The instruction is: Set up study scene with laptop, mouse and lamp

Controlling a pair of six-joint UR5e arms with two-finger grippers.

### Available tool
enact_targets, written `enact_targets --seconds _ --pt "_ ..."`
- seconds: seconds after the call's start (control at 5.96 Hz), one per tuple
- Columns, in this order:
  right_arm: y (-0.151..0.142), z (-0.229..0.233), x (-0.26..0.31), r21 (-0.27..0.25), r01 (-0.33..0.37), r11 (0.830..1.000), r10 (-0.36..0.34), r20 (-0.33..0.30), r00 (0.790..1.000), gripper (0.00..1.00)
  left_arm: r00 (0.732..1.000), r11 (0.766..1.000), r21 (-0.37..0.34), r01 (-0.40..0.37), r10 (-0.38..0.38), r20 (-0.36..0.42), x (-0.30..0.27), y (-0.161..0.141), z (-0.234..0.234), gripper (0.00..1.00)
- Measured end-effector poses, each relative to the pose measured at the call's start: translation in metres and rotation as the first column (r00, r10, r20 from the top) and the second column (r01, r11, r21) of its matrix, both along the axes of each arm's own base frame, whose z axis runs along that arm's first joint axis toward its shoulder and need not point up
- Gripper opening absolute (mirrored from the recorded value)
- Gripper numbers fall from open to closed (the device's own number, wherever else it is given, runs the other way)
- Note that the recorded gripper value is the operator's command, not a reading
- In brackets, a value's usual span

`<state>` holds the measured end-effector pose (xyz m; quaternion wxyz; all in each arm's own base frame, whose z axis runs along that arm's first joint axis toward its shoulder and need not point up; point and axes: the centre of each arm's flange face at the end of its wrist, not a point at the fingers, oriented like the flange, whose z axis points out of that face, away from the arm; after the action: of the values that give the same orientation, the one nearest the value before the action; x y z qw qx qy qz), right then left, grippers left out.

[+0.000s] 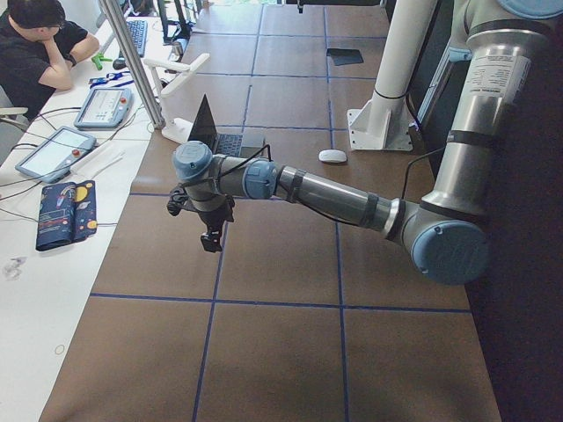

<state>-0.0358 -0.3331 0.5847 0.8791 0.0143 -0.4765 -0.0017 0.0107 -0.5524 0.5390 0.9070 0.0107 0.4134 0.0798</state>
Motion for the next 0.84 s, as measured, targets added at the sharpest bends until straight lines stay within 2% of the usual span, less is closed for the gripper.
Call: enact_targets --seconds 0.5,0.84 --pt "0.058 0.008 -0.041 -0.043 -0.032 0.999 0.032 -0.011 0.999 0.99 1.0 1.0 -0.004 0.008 -0.008 -0.012 0.0 0.006 0.005 1.0" --pt "0.093 0.018 -0.057 -0.043 -0.028 0.999 0.027 -0.04 0.999 0.99 1.0 1.0 0.005 0.006 -0.006 -0.014 0.001 0.005 0.004 1.0"
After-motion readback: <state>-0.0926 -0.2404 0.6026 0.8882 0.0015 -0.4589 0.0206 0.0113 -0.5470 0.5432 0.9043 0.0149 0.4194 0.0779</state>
